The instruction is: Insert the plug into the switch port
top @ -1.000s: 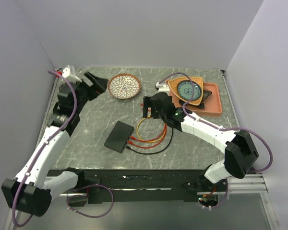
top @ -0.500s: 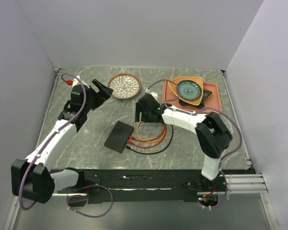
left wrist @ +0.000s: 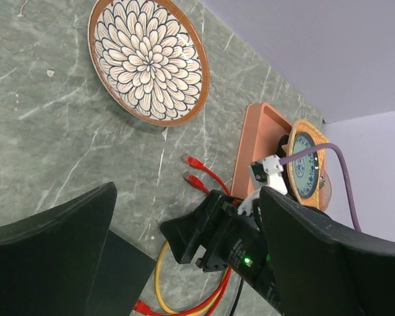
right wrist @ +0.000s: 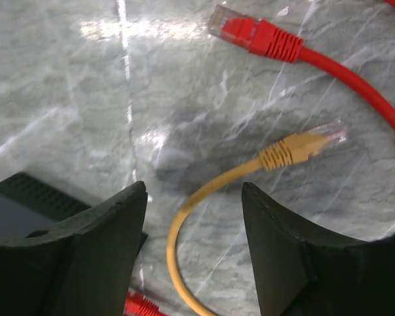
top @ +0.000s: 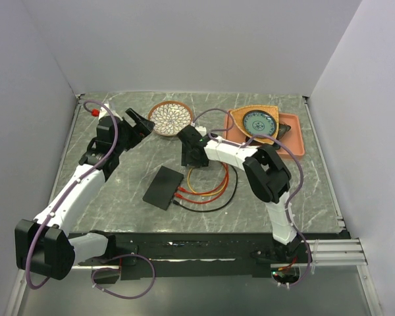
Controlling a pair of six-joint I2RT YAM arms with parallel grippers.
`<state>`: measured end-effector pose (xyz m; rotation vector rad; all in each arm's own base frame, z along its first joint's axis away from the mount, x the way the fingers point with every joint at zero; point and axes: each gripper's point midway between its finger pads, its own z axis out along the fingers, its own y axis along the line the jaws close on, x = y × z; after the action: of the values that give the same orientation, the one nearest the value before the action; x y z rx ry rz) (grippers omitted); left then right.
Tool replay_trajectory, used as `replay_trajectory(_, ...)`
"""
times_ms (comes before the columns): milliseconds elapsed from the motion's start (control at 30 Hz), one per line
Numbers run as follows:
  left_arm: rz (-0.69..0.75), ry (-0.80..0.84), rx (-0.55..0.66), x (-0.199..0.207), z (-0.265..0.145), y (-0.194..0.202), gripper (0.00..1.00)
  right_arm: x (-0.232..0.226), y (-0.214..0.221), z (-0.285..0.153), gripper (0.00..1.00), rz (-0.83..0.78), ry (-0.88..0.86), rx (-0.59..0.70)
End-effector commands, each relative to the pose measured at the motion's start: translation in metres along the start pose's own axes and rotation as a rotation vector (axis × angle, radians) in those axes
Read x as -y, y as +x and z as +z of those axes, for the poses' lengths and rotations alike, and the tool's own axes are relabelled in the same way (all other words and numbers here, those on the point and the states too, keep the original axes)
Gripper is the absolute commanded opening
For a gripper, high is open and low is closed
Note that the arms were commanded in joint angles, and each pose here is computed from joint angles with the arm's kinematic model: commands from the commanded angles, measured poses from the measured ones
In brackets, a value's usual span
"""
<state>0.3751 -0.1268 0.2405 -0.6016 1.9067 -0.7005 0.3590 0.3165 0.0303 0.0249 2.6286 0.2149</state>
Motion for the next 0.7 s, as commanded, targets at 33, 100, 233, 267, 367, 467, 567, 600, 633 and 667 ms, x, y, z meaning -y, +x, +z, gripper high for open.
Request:
replay_trajectory(33,0.031,0.037,0.051,0.017,-0.004,-0.02,0.96,0.017,0.0,0.01,0.63,-0.028,0.118,-0.024)
replay_trajectory(100,0.038,0.036,0.059,0.018,-0.004,-0.022,0.96,0.019,0.007,0.016,0.53,-0.039,0.123,-0.047)
replay_trajectory(233,0.05,0.029,0.065,0.017,-0.007,-0.024,0.96,0.021,0.012,0.02,0.31,-0.054,0.123,-0.062)
replay_trajectory(267,0.053,0.028,0.066,0.016,-0.007,-0.024,0.96,0.02,0.009,0.019,0.15,-0.055,0.116,-0.051)
replay_trajectory(367,0.056,0.022,0.074,0.015,-0.007,-0.025,0.96,0.019,0.004,0.012,0.02,-0.059,0.101,-0.027)
replay_trajectory(467,0.058,0.022,0.067,0.015,-0.007,-0.024,0.96,0.013,-0.009,-0.002,0.0,-0.077,0.063,0.012)
replay_trajectory(567,0.058,0.019,0.062,0.013,-0.006,-0.022,0.96,-0.003,-0.025,-0.025,0.0,-0.101,-0.028,0.063)
replay_trajectory(600,0.058,0.017,0.061,0.013,-0.005,-0.022,0.96,-0.009,-0.032,-0.031,0.0,-0.106,-0.067,0.089)
replay_trajectory(633,0.061,0.02,0.061,0.015,-0.006,-0.023,0.96,-0.018,-0.041,-0.049,0.0,-0.106,-0.12,0.118)
replay_trajectory(667,0.063,0.018,0.06,0.015,-0.006,-0.023,0.96,-0.027,-0.042,-0.058,0.0,-0.139,-0.182,0.119)
